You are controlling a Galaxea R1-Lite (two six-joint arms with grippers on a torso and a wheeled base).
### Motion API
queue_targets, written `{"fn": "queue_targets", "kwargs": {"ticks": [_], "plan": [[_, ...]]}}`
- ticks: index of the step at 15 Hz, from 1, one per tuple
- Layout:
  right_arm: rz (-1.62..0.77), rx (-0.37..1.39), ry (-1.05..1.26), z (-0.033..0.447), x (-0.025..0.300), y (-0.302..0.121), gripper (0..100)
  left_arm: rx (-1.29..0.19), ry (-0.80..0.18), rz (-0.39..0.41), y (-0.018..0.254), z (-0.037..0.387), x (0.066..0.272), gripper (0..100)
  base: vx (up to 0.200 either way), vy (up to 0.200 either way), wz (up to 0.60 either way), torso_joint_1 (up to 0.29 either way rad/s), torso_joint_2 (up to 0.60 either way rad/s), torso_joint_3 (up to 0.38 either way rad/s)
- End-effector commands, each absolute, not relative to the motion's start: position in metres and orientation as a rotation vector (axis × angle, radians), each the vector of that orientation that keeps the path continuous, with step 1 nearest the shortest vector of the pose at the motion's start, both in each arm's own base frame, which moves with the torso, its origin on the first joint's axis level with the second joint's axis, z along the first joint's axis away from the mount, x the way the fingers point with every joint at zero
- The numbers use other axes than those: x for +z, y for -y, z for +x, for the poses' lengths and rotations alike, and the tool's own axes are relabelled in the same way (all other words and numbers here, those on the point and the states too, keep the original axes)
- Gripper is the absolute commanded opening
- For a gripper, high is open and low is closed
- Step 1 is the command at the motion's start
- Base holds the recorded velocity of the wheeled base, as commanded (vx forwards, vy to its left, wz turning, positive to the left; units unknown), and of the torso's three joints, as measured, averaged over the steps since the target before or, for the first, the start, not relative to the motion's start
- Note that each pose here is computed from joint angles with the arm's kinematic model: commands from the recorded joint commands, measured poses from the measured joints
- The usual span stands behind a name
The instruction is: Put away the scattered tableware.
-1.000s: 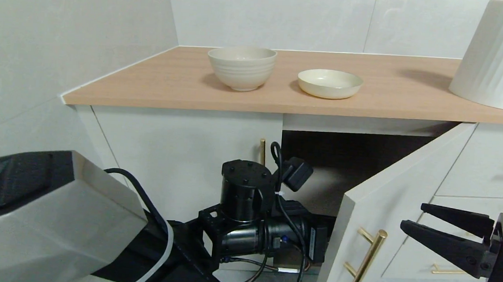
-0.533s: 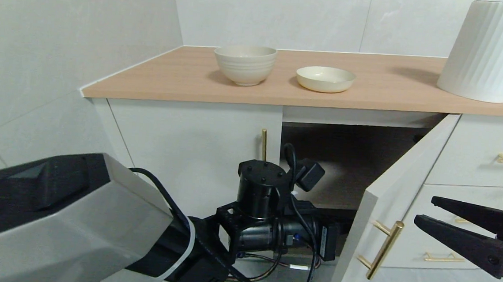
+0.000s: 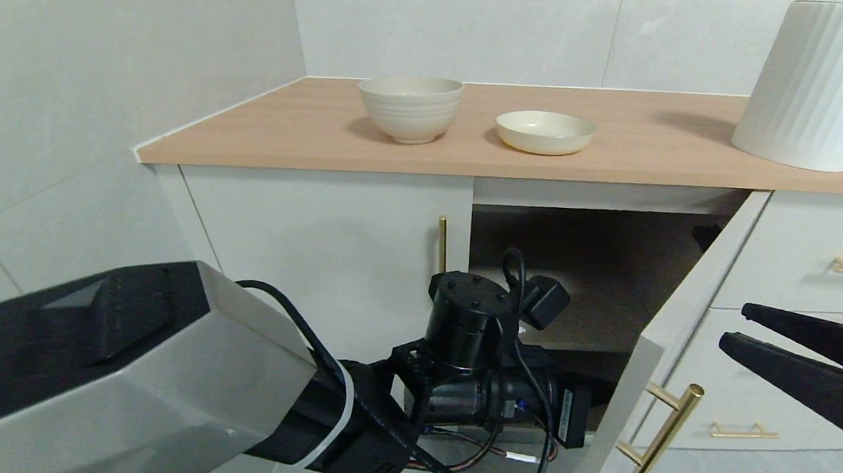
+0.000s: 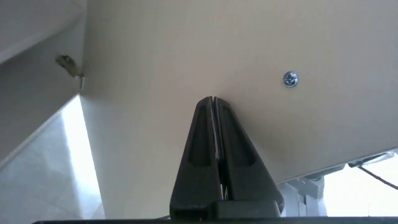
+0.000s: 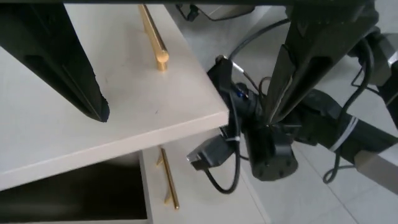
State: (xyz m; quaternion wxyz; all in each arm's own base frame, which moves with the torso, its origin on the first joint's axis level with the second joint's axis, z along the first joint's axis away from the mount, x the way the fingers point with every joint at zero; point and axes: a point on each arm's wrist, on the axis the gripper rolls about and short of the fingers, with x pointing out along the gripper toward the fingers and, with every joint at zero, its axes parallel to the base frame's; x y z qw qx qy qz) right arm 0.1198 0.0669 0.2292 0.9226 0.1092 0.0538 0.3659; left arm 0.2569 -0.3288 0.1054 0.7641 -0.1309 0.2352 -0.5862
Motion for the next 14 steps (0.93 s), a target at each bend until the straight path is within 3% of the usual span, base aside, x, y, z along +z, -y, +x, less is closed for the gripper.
{"fn": "queue_targets", "kwargs": {"ticks": [1, 9, 11, 14], "plan": [[0.226, 0.754, -0.093, 0.117, 0.232, -0.065, 100, -1.278, -0.503, -0.286, 0.333, 0.257, 0.108, 0, -0.200, 0.000, 0.00, 0.017, 0.00, 0.002], [0.230, 0.756, -0.062, 0.116, 0.240, -0.065, 100, -1.266, -0.530, -0.279, 0.360, 0.279, 0.107, 0, 0.000, 0.000, 0.00, 0.000, 0.00, 0.000], [0.234, 0.759, -0.035, 0.118, 0.249, -0.066, 100, -1.293, -0.531, -0.277, 0.372, 0.267, 0.108, 0, 0.000, 0.000, 0.00, 0.000, 0.00, 0.000], [0.238, 0.755, -0.005, 0.121, 0.262, -0.067, 100, -1.386, -0.507, -0.263, 0.402, 0.229, 0.126, 0, 0.000, 0.000, 0.00, 0.000, 0.00, 0.000]]}}
